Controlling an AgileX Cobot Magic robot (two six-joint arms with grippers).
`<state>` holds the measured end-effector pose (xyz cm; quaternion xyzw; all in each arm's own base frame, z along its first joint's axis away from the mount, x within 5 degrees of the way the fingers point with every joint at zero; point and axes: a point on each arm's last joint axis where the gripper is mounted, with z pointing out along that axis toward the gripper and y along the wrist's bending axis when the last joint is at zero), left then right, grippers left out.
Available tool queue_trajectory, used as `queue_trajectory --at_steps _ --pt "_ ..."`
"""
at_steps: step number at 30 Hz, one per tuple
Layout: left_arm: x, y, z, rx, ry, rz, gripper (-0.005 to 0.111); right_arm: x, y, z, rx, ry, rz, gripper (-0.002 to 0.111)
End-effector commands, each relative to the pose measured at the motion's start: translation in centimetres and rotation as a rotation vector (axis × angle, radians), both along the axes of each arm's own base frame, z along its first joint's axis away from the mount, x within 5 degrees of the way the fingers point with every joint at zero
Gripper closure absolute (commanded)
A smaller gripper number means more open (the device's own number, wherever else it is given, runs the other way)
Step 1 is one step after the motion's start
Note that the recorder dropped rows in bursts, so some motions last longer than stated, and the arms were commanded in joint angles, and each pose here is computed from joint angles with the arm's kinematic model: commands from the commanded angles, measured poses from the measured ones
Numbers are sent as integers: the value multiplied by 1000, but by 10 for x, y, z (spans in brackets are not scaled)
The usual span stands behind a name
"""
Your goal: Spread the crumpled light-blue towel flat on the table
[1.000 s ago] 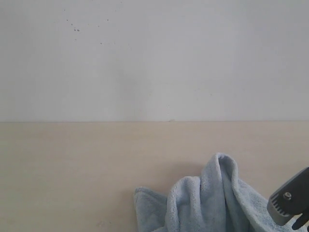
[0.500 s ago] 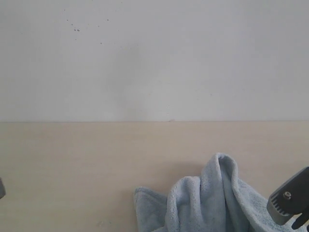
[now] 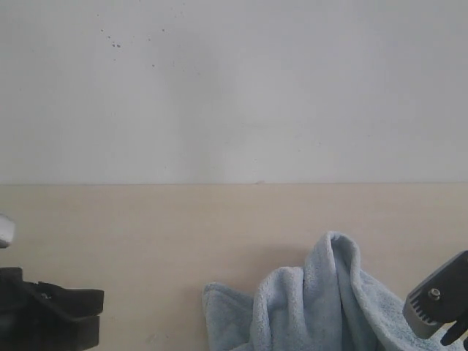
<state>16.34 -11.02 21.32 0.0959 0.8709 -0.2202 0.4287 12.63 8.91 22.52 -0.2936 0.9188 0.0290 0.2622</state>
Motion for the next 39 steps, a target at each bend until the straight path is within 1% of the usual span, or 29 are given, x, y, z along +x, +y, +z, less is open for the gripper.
queue_trajectory --at_steps 1,2,4,7,9,12,14,15,17,20,21,22,23,25,28,31,34,39 --pt "11 -8 -13 -30 40 43 103 1 0 2 5 -18 10 98" --pt "13 -10 -17 -19 55 39 103 1 0 2 5 -18 10 98" --pt "14 -20 -19 39 55 -36 103 1 0 2 5 -18 10 98" --pt "7 -51 -17 173 7 -270 103 1 0 2 2 -22 12 98" --pt "1 -72 -16 209 -28 -383 103 1 0 2 2 -23 12 98" --pt "-3 -96 -21 233 -37 -473 103 0 0 2 -3 -17 11 98" --pt "2 -107 -29 250 -34 -494 102 0 -1 1 -6 -11 9 98" --pt "5 -111 -34 266 -28 -503 98 0 -1 1 -8 -9 8 98" --pt "10 -120 -41 298 -28 -530 86 0 -1 1 -12 -6 7 98" --pt "19 -131 -51 320 -18 -544 56 0 -1 1 -13 -5 7 98" --pt "22 -136 -55 318 -12 -542 44 0 -1 1 -13 -5 7 98" --pt "22 -140 -57 311 -12 -548 39 0 -1 1 -13 -5 7 98" --pt "22 -145 -60 310 -13 -556 37 0 -1 1 -13 -5 7 98" --pt "18 -158 -65 306 -22 -592 40 0 -1 1 -11 -6 7 98" --pt "8 -178 -72 318 -36 -662 48 0 -1 1 -8 -9 8 98" --pt "-1 -194 -79 325 -35 -709 49 0 -1 1 -8 -9 8 98" --pt "-6 -202 -88 342 -18 -733 49 0 -1 1 -8 -9 8 98" --pt "-14 -206 -96 377 9 -759 49 0 -1 1 -8 -9 8 98"
